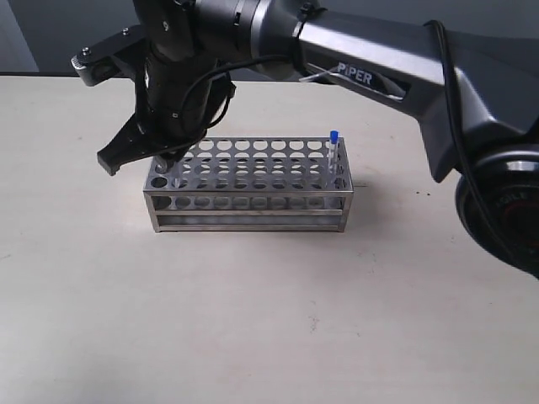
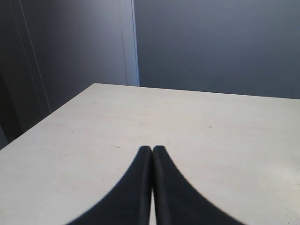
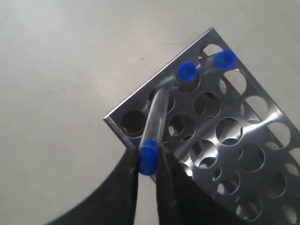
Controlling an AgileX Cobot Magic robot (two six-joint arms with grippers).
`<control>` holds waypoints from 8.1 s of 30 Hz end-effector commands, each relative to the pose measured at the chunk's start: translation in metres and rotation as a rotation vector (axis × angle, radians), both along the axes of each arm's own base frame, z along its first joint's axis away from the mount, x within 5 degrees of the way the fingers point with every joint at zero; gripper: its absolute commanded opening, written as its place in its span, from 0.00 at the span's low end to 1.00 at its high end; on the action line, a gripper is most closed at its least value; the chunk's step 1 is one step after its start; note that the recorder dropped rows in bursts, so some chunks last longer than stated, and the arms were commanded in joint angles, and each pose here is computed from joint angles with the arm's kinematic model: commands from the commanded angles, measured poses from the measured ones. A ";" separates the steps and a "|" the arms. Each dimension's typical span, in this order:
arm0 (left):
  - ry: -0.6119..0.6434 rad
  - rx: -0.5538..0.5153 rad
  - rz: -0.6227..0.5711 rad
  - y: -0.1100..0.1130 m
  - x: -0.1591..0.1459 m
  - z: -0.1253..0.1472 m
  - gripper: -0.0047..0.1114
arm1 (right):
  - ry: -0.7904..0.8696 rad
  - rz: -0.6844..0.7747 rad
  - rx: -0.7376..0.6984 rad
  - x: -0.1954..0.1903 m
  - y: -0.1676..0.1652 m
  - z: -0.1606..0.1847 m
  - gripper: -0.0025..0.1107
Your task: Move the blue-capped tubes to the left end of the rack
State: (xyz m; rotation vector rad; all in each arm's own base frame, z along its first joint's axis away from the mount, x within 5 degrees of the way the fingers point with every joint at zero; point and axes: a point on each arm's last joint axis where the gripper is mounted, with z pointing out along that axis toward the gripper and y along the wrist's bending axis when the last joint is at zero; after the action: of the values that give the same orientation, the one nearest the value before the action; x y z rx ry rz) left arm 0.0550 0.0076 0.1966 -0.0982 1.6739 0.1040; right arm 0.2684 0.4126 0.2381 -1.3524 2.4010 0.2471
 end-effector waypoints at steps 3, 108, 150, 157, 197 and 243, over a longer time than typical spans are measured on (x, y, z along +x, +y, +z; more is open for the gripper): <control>-0.007 -0.006 -0.007 0.000 0.001 0.000 0.04 | -0.083 -0.012 0.010 0.006 -0.001 0.007 0.02; -0.011 -0.006 -0.008 0.000 0.001 0.000 0.04 | -0.157 -0.357 -0.186 0.045 -0.107 0.058 0.37; -0.011 -0.006 -0.008 0.000 0.001 0.000 0.04 | -0.124 -0.484 -0.126 0.083 -0.160 -0.029 0.02; -0.019 -0.005 -0.008 -0.001 0.001 0.001 0.04 | -0.152 -0.478 -0.072 0.074 -0.158 -0.004 0.02; -0.013 -0.006 -0.008 0.000 0.001 0.000 0.04 | -0.239 0.065 0.278 -0.011 -0.016 0.036 0.02; -0.013 -0.006 -0.008 0.000 0.001 0.000 0.04 | -0.145 0.034 0.144 -0.006 -0.010 -0.016 0.42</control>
State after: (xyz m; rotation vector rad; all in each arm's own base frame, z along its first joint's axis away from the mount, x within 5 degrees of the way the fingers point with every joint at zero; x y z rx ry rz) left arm 0.0551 0.0075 0.1978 -0.0966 1.6598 0.1037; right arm 0.2649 0.4065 0.2004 -1.3552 2.2081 0.2792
